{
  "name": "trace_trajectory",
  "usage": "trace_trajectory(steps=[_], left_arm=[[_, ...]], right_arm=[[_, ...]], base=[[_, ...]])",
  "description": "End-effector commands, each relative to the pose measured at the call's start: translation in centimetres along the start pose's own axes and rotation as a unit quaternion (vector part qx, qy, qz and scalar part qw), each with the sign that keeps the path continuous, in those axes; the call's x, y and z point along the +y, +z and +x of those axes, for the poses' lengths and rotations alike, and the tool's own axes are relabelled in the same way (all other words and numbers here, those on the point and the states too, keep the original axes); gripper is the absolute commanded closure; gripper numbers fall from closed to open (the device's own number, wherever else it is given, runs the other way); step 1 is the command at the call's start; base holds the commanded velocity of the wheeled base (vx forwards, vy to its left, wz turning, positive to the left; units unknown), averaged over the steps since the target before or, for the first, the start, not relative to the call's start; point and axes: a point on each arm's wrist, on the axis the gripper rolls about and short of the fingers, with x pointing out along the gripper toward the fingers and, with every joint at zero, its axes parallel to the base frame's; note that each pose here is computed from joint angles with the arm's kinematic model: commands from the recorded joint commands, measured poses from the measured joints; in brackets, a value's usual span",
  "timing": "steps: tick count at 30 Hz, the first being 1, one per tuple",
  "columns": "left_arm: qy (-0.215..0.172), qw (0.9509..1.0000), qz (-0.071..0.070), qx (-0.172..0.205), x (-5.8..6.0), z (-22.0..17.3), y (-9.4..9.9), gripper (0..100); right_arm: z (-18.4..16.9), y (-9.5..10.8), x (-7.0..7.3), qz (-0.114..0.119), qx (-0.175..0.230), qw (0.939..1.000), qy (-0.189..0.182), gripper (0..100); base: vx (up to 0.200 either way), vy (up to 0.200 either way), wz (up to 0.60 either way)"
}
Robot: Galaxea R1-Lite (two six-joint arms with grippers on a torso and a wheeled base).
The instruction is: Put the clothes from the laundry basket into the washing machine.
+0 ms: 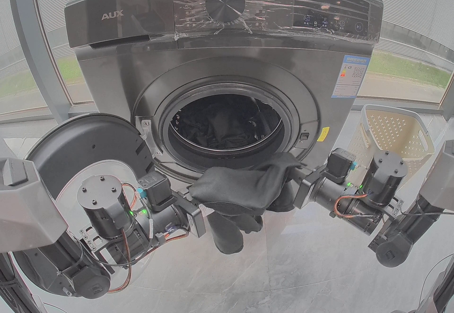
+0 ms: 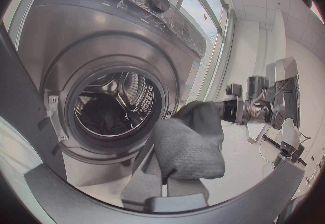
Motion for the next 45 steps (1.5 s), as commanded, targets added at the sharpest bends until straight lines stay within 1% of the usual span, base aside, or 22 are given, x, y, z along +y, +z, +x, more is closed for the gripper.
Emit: trace_trajectory(steps=[1,4,5,7,10,14,15,16,19,21,24,26,27,29,34,35,36,37,41,42,43,45], left_arm=[[0.0,0.9997,-0.008,0.022,-0.1,-0.8,-0.8,100],[0.001,0.9997,-0.004,0.023,-0.2,-0.6,-0.9,100],[0.001,0.9998,-0.004,0.02,-0.2,-0.6,-0.8,0],[0.001,0.9999,-0.008,0.009,-0.1,-0.2,-0.4,0],[0.002,0.9999,-0.008,0.007,0.0,-0.3,-0.3,0],[0.006,0.9993,-0.007,0.035,0.0,-1.3,-1.3,0],[0.006,0.9993,-0.007,0.035,0.0,-1.3,-1.3,0],[0.007,0.9988,-0.006,0.047,0.1,-1.5,-1.8,0],[0.01,0.9976,-0.007,0.069,0.2,-1.4,-2.8,0],[0.014,0.9971,-0.007,0.074,0.5,-1.3,-3.2,0],[0.027,0.9955,-0.009,0.09,1.3,-0.7,-4.2,0],[0.034,0.9945,-0.01,0.098,1.8,-0.6,-4.8,0],[0.042,0.9937,-0.01,0.104,2.4,-0.4,-5.2,0],[0.044,0.9929,-0.013,0.11,2.7,-0.3,-5.6,0],[0.037,0.992,-0.015,0.12,2.6,-0.6,-5.9,0],[0.025,0.9915,-0.015,0.127,2.3,-0.8,-6.1,0],[0.025,0.9915,-0.015,0.127,2.3,-0.8,-6.1,0],[0.015,0.9908,-0.017,0.134,2.0,-1.0,-6.3,0],[0.0,0.9904,-0.017,0.138,1.2,-1.0,-6.5,0],[0.0,0.9904,-0.017,0.138,1.2,-1.0,-6.5,0],[-0.006,0.9905,-0.016,0.137,0.9,-0.9,-6.5,0],[-0.01,0.9909,-0.016,0.133,0.7,-0.7,-6.4,0]], right_arm=[[-0.6,3.0,0.2,-0.002,-0.052,0.9986,0.0,100],[-0.7,3.0,0.5,-0.001,-0.051,0.9987,0.005,100],[-0.7,3.0,0.6,-0.001,-0.051,0.9987,0.006,100],[-0.5,2.9,0.7,-0.001,-0.051,0.9987,0.008,100],[-0.5,2.9,0.6,-0.001,-0.05,0.9987,0.007,100],[-0.4,3.1,0.7,-0.002,-0.055,0.9985,0.007,100],[-0.4,3.1,0.7,-0.002,-0.055,0.9985,0.007,100],[-0.4,3.2,0.7,-0.002,-0.056,0.9984,0.008,100],[-0.4,3.3,1.4,-0.001,-0.058,0.9981,0.018,100],[-0.5,3.5,1.5,-0.001,-0.061,0.9979,0.02,100],[-0.6,3.6,1.5,-0.001,-0.063,0.9979,0.018,100],[-0.7,3.6,1.4,-0.002,-0.063,0.9979,0.012,100],[-0.7,3.7,1.2,-0.001,-0.064,0.9979,0.0,100],[-0.7,3.6,1.2,-0.001,-0.061,0.9981,-0.004,100],[-0.7,3.8,1.5,-0.003,-0.057,0.9984,0.0,100],[-0.3,3.9,1.7,-0.003,-0.058,0.9983,0.003,100],[-0.3,3.9,1.7,-0.003,-0.058,0.9983,0.003,100],[0.0,4.0,2.1,-0.003,-0.057,0.9983,0.005,100],[1.1,4.2,2.1,-0.001,-0.049,0.9985,-0.023,100],[1.1,4.2,2.1,-0.001,-0.049,0.9985,-0.023,100],[1.7,4.3,2.1,0.001,-0.043,0.9984,-0.036,100],[2.0,4.3,2.5,0.002,-0.037,0.9986,-0.036,100]], base=[[0.0,0.0,0.0],[0.0,0.0,0.0],[0.0,0.0,0.0],[0.0,0.0,0.0],[0.0,0.0,0.0],[0.0,0.0,0.0],[0.0,0.0,0.0],[0.0,0.0,0.0],[0.0,0.0,0.0],[0.0,0.0,0.0],[0.0,0.0,0.0],[0.0,0.0,0.0],[0.0,0.0,0.0],[0.0,0.0,0.0],[0.0,0.0,0.0],[0.0,0.0,0.0],[0.0,0.0,0.0],[0.0,0.0,0.0],[0.0,0.0,0.0],[0.0,0.0,0.0],[0.0,0.0,0.0],[0.0,0.0,0.0]])
